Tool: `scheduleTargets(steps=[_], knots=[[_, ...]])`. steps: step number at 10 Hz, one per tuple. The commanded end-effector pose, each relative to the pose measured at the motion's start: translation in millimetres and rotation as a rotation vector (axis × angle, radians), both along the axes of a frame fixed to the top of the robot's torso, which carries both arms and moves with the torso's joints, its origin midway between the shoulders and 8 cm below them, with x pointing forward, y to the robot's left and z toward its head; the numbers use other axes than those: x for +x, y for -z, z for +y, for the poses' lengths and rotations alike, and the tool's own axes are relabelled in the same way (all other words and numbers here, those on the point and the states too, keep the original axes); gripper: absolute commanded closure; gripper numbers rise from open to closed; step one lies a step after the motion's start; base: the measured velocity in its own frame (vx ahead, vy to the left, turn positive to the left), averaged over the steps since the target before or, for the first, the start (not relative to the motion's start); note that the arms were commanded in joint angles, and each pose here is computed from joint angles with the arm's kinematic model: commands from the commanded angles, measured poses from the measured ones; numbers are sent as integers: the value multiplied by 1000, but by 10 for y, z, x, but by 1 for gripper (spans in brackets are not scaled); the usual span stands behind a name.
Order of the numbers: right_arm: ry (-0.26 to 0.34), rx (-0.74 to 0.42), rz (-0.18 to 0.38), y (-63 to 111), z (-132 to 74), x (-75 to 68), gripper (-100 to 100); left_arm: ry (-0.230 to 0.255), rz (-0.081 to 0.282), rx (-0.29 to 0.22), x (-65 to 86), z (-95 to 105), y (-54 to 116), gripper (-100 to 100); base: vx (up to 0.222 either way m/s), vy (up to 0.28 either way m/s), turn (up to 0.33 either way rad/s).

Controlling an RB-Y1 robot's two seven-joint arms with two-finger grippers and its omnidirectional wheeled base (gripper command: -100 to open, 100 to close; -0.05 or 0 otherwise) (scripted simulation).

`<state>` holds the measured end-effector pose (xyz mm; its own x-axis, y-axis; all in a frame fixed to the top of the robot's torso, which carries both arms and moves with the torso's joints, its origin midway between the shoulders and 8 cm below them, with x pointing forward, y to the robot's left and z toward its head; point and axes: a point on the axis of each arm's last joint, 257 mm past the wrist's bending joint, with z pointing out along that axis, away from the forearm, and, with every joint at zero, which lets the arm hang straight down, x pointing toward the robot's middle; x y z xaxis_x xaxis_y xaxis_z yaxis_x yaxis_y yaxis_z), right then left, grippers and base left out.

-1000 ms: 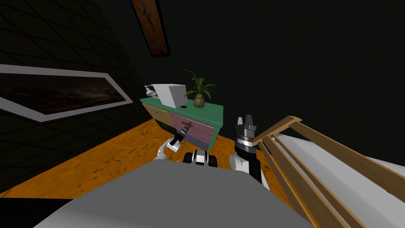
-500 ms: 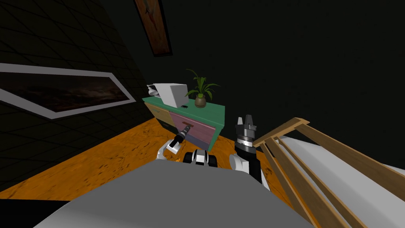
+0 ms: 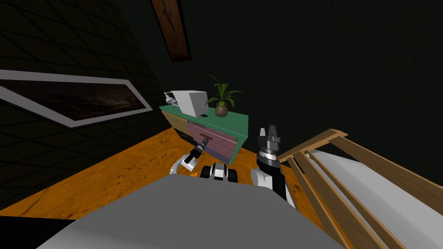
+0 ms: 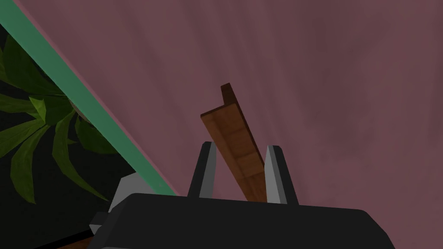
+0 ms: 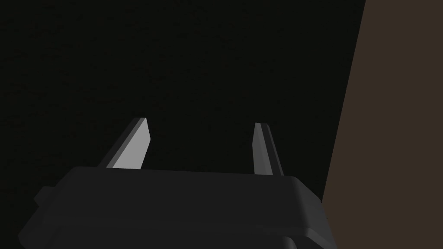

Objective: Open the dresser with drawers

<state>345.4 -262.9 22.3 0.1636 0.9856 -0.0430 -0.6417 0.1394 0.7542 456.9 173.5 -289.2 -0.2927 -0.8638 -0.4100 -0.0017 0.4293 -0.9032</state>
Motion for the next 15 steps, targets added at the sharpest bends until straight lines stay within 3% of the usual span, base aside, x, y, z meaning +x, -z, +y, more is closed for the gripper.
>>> scheduleTargets(steps=[1,2,6,7,8,15], knots=[[0,0,0,0,0,0,0,16,-24,2,-30,-45,-142,100,-144,28,43],[0,0,0,0,0,0,0,6,5,7,-54,-10,-16,100,-64,18,14],[0,0,0,0,0,0,0,39,-27,2,-178,-118,-163,100,-166,73,47],[0,0,0,0,0,0,0,26,9,10,-201,-62,-16,100,-88,45,6],[0,0,0,1,0,0,0,28,18,10,-241,-64,-28,-100,-8,12,16],[0,0,0,1,0,-1,0,45,19,5,-389,-111,-389,-100,28,-4,24]])
